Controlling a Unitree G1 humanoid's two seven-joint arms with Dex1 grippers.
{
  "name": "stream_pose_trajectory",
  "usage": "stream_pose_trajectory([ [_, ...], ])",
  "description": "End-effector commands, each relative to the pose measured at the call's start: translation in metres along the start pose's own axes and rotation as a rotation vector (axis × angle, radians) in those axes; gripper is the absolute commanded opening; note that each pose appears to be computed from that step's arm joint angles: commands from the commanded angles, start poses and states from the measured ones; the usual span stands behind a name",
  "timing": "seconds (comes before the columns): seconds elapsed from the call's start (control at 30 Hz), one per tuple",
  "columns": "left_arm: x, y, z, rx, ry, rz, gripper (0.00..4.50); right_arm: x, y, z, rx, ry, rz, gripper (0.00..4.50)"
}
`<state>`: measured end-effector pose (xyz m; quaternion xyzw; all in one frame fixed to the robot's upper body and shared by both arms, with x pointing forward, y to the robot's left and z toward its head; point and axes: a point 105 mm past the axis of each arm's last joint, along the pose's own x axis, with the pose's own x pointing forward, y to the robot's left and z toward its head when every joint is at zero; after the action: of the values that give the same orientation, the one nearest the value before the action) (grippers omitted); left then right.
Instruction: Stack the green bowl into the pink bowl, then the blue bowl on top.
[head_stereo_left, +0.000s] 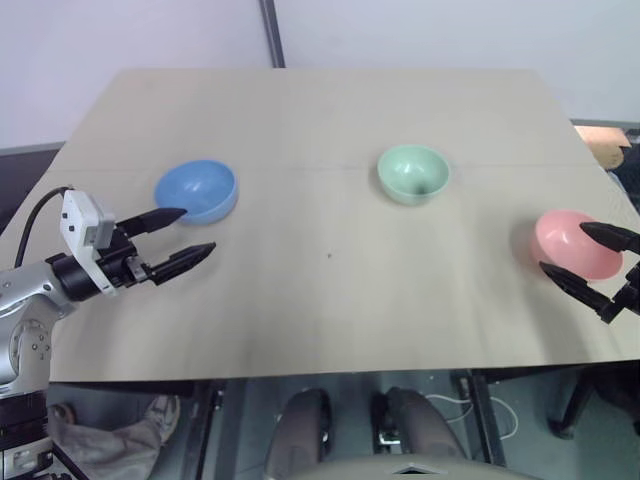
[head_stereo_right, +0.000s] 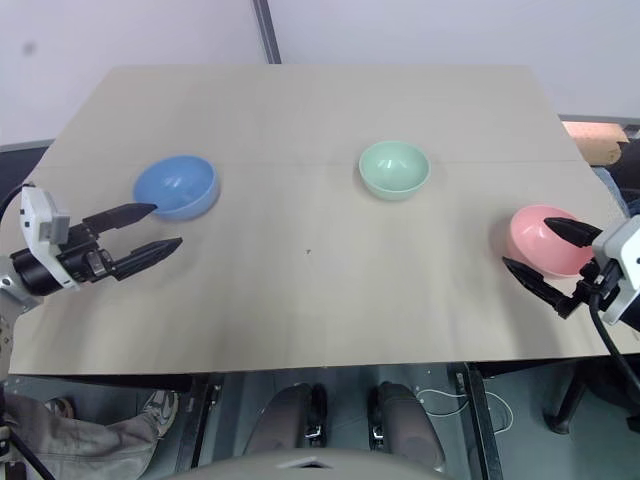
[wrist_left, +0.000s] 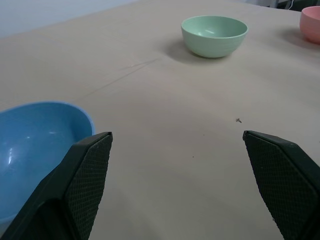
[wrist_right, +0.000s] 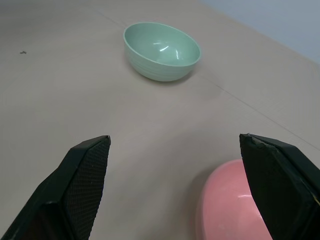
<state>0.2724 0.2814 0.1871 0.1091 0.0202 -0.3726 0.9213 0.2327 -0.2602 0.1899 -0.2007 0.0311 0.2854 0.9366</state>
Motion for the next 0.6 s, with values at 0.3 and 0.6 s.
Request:
stream_pose_trajectory([
  [0.3,0.014,-0.014,0.023,0.086,-0.102,-0.110,4.42,0.011,0.003,0.013,0.005,-0.044,-0.022,4.50],
  [0.6,0.024,-0.043,0.037,0.079,-0.185,-0.323,4.42,0.024,-0.002,-0.004,-0.033,0.128,-0.152,4.50],
])
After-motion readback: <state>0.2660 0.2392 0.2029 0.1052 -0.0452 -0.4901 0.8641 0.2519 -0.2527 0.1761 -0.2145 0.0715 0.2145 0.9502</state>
